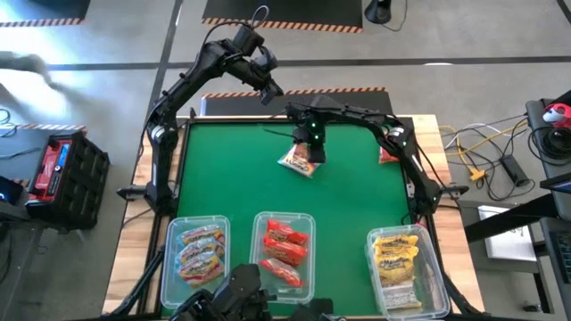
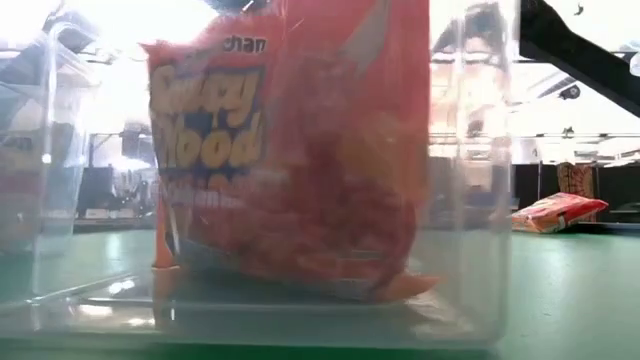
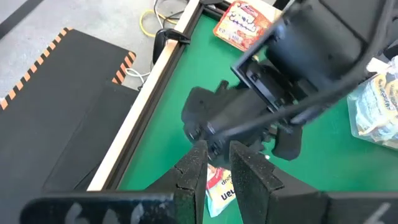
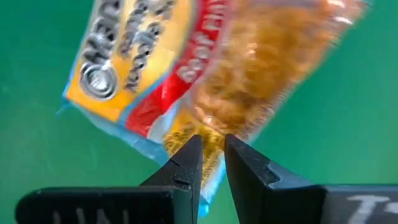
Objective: Sort Maruchan noodles
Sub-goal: Put the blue noodle pack into the left transparent bin
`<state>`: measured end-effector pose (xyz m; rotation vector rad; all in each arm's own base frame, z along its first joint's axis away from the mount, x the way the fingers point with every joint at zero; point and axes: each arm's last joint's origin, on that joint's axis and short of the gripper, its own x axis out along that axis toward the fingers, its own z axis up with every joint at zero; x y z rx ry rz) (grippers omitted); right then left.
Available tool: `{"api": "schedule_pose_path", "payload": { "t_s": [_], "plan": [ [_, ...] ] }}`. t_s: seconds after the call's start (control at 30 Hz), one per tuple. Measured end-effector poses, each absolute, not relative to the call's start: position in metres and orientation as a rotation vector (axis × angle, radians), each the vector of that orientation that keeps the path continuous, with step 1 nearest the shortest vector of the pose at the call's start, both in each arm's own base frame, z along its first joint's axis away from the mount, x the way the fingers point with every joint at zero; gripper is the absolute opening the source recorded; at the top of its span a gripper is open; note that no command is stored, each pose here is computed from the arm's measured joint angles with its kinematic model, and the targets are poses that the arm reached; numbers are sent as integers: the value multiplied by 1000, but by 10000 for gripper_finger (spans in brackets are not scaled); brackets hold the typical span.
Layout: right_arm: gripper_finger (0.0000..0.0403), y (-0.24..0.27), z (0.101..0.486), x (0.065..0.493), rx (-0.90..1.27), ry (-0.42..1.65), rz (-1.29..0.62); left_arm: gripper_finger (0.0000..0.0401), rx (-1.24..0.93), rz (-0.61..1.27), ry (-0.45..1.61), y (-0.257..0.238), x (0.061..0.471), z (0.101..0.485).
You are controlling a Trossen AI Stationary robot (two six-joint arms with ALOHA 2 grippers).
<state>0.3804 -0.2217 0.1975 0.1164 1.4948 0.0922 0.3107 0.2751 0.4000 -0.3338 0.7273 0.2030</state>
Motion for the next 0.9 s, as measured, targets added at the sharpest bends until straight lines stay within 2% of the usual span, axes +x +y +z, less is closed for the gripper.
{"api": "schedule_pose_path", "payload": {
  "t_s": [0.17, 0.37, 0.53, 0.67, 0.9],
  "plan": [
    [58, -212, 196, 389, -27, 1464, 192, 52, -338, 204, 731, 275, 310, 400],
    [58, -203, 193, 401, -164, 1444, 180, 52, -338, 205, 731, 275, 310, 400],
    [58, -197, 187, 404, -173, 1453, 130, 52, -348, 215, 726, 274, 303, 406],
    [58, -196, 185, 403, 35, 1466, -24, 52, -362, 225, 723, 271, 298, 411],
    [58, -195, 171, 387, 640, 1483, -186, 52, -372, 231, 713, 258, 285, 427]
  ]
}}
